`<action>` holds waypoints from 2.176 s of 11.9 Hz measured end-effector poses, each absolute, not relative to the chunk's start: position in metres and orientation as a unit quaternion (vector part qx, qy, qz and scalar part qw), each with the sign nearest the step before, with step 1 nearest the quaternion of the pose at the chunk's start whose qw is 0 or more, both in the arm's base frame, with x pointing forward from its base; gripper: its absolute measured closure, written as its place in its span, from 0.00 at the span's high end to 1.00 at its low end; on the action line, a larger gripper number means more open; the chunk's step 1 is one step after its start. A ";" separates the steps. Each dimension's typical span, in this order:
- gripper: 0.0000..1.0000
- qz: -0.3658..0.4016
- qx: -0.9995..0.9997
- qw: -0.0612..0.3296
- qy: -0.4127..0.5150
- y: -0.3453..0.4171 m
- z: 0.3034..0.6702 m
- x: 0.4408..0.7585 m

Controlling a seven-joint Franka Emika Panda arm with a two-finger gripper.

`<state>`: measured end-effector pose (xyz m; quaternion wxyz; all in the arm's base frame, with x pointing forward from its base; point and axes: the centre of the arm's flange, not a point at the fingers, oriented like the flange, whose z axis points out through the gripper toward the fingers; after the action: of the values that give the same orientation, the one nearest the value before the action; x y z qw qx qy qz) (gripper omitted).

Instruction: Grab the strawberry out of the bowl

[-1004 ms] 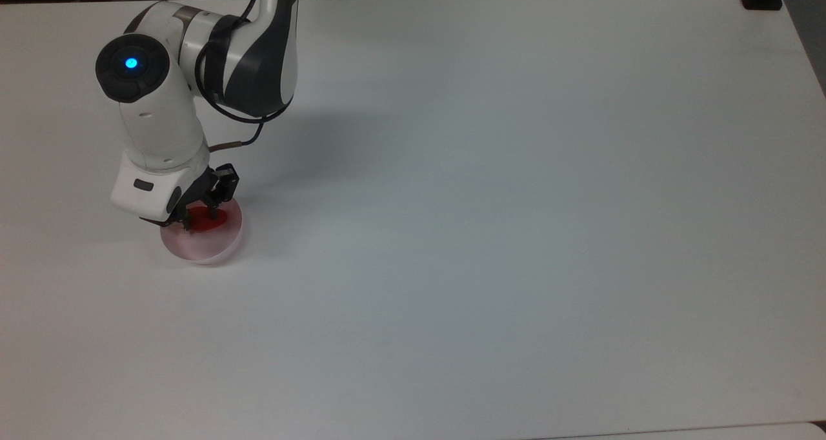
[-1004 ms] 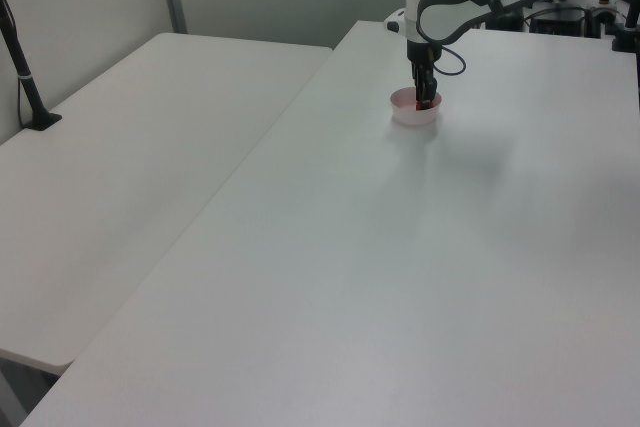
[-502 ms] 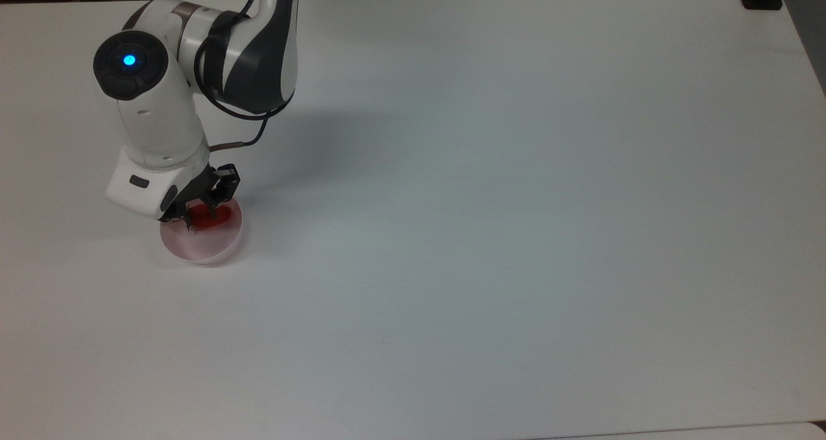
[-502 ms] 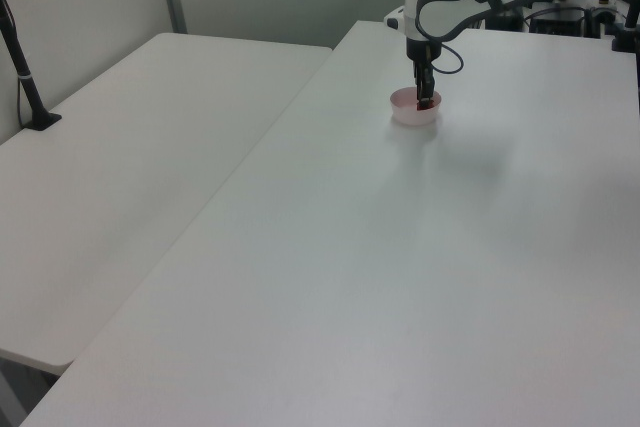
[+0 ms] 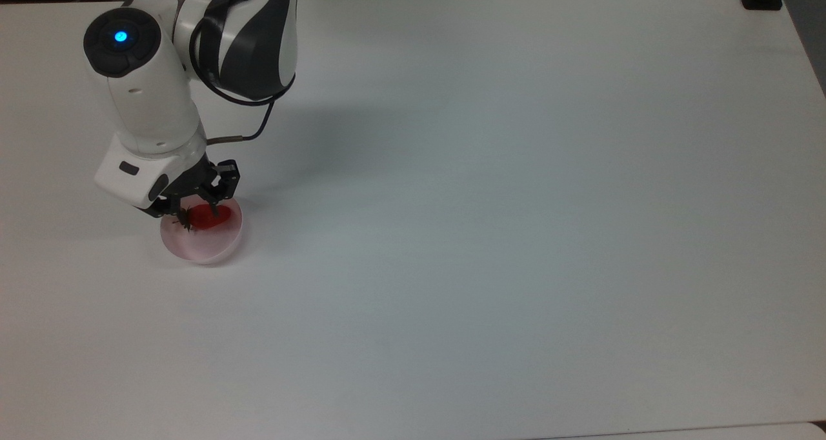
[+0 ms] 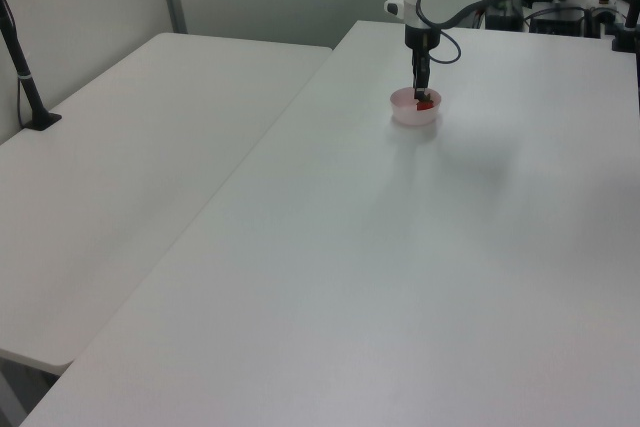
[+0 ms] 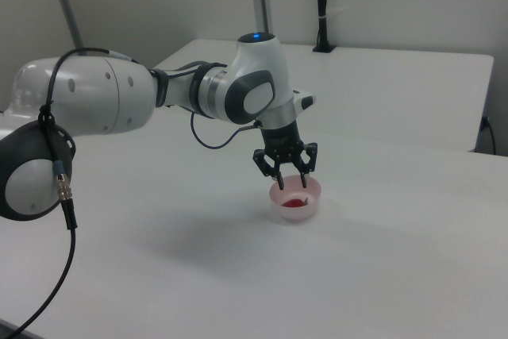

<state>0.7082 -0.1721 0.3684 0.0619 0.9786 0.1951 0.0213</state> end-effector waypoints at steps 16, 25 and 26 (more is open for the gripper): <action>0.45 -0.042 0.958 0.092 0.269 -0.192 0.332 0.698; 0.40 -0.060 0.960 0.080 0.262 -0.187 0.354 0.692; 0.56 -0.062 0.960 0.079 0.262 -0.187 0.357 0.691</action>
<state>0.6906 -0.1872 0.3569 0.0791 0.9600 0.2615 -0.0617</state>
